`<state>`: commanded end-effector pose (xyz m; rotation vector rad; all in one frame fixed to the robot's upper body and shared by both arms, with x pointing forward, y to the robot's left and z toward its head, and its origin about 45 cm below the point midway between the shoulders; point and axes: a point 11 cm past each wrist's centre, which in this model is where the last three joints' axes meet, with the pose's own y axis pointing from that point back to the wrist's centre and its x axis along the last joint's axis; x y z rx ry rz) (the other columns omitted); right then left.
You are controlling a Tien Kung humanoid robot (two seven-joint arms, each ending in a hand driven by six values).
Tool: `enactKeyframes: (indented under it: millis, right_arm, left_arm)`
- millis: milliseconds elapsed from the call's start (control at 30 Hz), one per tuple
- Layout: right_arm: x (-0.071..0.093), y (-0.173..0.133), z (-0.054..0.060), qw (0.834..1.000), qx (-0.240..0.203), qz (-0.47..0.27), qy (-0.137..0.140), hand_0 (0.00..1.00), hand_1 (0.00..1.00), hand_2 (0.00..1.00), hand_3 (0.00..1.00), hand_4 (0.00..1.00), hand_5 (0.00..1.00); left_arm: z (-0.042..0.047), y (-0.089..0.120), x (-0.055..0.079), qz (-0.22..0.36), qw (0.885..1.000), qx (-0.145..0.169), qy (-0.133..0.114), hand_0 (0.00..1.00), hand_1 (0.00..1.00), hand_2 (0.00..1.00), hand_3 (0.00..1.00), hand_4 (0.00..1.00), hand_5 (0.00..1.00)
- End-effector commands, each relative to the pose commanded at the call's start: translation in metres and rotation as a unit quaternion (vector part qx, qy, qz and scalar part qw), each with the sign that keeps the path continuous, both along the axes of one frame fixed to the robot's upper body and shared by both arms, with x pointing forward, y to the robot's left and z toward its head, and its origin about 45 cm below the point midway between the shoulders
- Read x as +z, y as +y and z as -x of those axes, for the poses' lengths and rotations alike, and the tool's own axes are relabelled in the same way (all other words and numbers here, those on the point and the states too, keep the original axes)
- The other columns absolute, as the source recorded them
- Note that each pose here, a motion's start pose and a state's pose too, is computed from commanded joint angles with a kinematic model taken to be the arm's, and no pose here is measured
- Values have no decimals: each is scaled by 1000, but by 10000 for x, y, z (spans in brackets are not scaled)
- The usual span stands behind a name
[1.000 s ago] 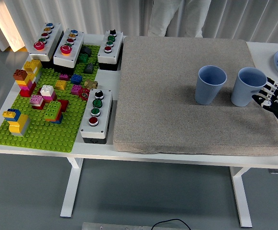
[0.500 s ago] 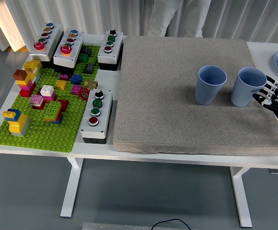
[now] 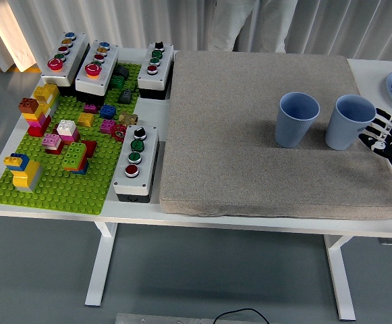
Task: Pick cup pour cup place
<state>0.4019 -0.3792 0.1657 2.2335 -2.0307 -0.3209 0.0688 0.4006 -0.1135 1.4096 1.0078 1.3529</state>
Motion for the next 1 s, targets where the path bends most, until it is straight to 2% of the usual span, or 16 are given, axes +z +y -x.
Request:
enactKeyframes:
  millis: [567,1000]
  right_arm:
    - [9,30,-40,1000,4,-1,0,900,846,883,904,799,206]
    - [59,58,-100,1000,5,-2,-5,901,846,883,900,798,207]
  left_arm:
    - [4,-1,-1,0,1000,-2,0,734,776,834,659,532,938]
    - [-40,-4,5,0,1000,-4,-4,733,776,835,660,532,938]
